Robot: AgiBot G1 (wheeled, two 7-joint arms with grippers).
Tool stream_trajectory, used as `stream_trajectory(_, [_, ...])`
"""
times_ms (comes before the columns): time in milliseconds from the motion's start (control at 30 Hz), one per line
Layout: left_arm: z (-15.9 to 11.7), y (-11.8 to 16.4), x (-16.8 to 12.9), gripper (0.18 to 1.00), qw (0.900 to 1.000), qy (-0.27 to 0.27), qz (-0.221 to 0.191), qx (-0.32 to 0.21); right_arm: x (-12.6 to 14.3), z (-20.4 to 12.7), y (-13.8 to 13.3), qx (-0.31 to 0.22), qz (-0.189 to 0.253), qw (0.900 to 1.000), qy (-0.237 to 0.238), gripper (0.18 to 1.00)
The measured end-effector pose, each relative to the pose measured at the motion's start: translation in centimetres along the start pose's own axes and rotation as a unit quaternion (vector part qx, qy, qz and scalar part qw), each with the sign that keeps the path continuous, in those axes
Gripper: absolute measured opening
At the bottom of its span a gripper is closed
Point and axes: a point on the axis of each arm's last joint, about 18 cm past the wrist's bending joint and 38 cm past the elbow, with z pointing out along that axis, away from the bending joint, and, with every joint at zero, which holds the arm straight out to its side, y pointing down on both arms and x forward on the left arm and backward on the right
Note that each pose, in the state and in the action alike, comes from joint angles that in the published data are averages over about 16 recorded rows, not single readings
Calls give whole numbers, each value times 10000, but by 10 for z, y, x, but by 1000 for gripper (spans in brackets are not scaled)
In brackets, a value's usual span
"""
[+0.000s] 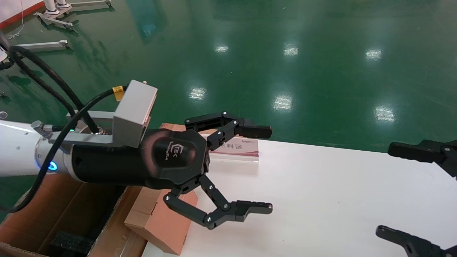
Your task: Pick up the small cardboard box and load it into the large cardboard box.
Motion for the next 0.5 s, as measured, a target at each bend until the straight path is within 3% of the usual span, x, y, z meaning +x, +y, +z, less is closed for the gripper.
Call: stream_trajectory(500, [-1,0,0,1000,10000,-18,20,-66,0,0,0,1,1,10000,1,1001])
